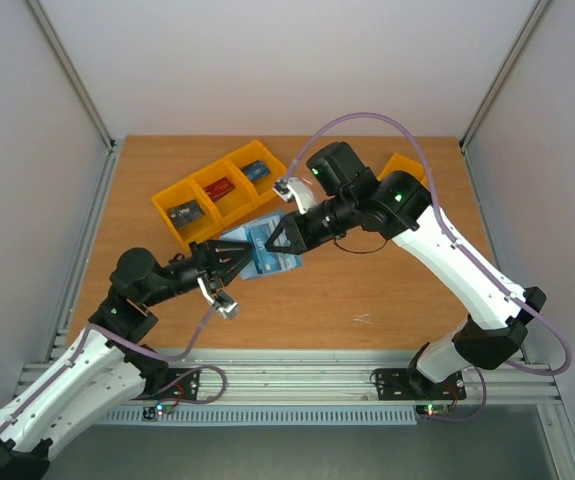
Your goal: Take the credit cards out of the card holder
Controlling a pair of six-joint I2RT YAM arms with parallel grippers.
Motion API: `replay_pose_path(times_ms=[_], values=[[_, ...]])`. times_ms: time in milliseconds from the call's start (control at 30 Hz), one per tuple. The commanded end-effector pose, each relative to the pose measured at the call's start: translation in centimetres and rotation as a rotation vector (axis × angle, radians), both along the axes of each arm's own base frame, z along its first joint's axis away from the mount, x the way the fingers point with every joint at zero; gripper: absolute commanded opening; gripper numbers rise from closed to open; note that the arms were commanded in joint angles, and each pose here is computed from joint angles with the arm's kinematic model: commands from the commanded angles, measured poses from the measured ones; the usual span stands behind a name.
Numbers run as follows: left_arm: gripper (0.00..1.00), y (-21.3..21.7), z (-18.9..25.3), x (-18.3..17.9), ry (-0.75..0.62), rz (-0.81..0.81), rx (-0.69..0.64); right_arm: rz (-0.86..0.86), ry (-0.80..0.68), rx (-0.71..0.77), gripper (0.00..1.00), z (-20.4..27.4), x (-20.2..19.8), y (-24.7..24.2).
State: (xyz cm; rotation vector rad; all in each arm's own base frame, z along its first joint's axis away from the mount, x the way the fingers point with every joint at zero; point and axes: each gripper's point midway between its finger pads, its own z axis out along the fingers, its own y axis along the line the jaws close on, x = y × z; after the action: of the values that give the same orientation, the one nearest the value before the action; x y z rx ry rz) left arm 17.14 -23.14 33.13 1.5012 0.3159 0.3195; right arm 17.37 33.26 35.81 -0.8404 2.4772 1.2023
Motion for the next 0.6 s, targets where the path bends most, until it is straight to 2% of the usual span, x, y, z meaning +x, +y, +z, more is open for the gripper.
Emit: replay_pose_path(times_ms=[0,167,300,333,433,567], values=[[0.26,-0.2,1.9,0.1,-0.265,0.019,0.018,0.080,-0.002,0.101,0.01,2.2,-1.6,0.6],[0.23,-0.1,3.0,0.8,-0.316,0.052,0.000,0.124,0.023,0.133,0.01,2.5,-2.4,1.0],[0.03,-0.2,3.5,0.4,-0.329,0.036,-0.010,0.124,0.024,0.130,0.01,2.3,-2.4,0.9],[0.01,-0.2,3.5,0.3,-0.335,0.030,-0.009,0.125,0.024,0.132,0.01,2.3,-2.4,0.9],[0.00,-0.3,3.6,0.0,-0.347,0.016,-0.013,0.127,0.015,0.143,0.01,2.6,-2.5,0.8],[0.00,-0.3,3.4,-0.2,-0.350,0.011,-0.009,0.102,0.006,0.145,0.08,2.8,-2.1,0.2]])
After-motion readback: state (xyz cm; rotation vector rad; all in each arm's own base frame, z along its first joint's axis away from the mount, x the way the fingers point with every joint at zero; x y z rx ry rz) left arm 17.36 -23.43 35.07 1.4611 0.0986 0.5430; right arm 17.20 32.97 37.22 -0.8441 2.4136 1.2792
